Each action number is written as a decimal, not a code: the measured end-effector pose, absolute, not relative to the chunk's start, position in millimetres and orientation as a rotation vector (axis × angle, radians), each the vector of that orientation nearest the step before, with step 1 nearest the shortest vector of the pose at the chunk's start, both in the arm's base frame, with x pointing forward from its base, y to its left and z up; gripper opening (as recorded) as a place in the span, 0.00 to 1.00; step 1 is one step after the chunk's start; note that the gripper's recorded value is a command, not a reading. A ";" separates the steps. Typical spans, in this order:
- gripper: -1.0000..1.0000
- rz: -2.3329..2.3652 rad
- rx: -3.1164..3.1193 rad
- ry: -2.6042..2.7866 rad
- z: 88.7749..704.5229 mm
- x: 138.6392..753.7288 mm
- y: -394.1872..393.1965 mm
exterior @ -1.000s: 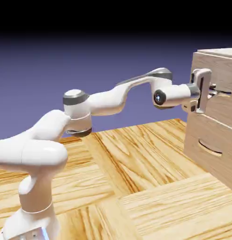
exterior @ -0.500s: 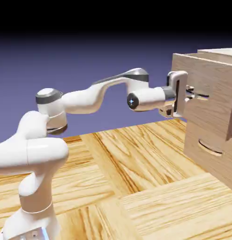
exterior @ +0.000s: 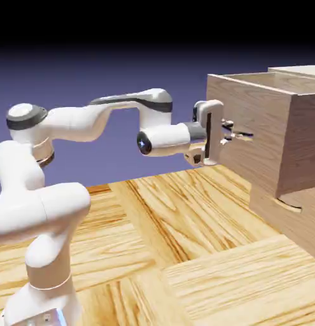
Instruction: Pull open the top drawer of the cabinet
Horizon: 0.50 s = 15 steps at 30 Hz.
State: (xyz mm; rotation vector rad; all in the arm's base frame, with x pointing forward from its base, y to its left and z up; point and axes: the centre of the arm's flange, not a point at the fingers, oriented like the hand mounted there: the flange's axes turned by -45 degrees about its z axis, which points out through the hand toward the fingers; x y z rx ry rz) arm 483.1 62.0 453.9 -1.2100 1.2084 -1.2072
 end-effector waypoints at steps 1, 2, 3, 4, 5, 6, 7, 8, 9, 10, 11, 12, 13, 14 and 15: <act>0.00 -1.213 -1.196 1.202 460.2 492.4 61.6; 0.00 -1.217 -1.174 1.191 466.6 500.4 61.0; 0.00 -1.223 -1.171 1.185 470.3 505.3 59.9; 0.00 -1.225 -1.165 1.180 472.4 509.1 59.7; 0.00 -1.226 -1.164 1.176 473.5 512.2 59.5; 0.00 -1.226 -1.164 1.174 473.8 514.7 59.4; 0.00 -1.226 -1.166 1.173 473.5 516.8 59.4; 0.00 -1.225 -1.170 1.174 472.6 518.4 59.4; 0.00 -1.224 -1.174 1.175 471.2 519.5 59.4; 0.00 -1.222 -1.179 1.178 469.4 520.1 59.5; 0.00 -1.220 -1.184 1.182 467.2 519.9 59.5; 0.00 -1.218 -1.189 1.187 464.9 519.0 59.6; 0.00 -1.215 -1.194 1.191 462.4 517.0 59.8; 0.00 -1.213 -1.199 1.197 459.9 513.4 60.0; 0.00 -1.212 -1.204 1.203 457.7 507.3 60.3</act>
